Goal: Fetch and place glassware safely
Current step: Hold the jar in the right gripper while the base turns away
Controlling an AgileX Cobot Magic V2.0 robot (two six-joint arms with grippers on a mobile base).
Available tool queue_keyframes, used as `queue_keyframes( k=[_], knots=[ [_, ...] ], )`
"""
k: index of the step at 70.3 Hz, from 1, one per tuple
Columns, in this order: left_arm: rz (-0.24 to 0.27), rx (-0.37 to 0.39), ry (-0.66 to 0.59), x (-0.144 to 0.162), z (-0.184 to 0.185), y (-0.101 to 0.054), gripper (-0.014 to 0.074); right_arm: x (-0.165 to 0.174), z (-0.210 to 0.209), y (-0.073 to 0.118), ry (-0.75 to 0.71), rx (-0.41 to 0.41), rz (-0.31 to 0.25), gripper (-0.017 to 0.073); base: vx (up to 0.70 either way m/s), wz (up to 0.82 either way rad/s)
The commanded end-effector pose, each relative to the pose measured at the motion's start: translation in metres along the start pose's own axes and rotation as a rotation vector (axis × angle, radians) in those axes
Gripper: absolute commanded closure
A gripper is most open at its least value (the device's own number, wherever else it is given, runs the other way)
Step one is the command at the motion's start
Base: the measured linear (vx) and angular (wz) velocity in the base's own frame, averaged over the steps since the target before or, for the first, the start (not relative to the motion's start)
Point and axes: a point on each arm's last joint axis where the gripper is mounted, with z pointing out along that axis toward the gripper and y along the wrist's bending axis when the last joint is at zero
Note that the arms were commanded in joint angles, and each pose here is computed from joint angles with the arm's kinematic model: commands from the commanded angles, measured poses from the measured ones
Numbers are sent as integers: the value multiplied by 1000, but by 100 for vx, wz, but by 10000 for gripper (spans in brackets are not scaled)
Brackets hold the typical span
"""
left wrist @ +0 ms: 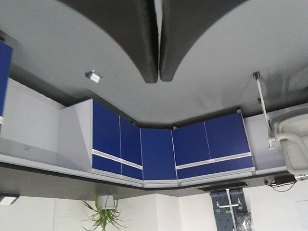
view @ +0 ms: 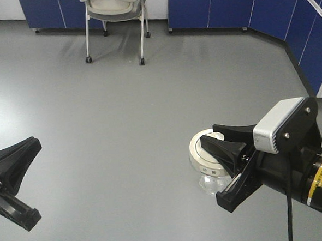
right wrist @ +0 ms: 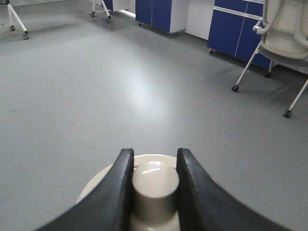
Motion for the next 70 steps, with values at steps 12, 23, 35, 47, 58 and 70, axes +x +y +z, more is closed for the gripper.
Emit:
queue_keyframes(
  k=[12, 23, 35, 47, 58, 70],
  knots=[
    [-25, 23, -85, -14, 2, -1, 601, -20, -4, 3, -119, -34, 1, 563, 73, -8],
    [-28, 23, -80, -13, 3, -1, 601, -20, -4, 3, -118, -34, 1, 563, 73, -8],
    [-28, 23, -80, -13, 3, -1, 601, -20, -4, 3, -118, -33, 1, 563, 72, -4],
    [-30, 23, -78, -13, 3, 0, 601, -20, -4, 3, -118, -33, 1, 563, 71, -2],
    [-33, 23, -69, -11, 4, 0, 601, -20, -4, 3, -118, -33, 1, 563, 69, -3],
    [-36, 24, -64, -10, 6, 0, 601, -19, -4, 2, -111, -26, 2, 563, 66, -5]
  ],
)
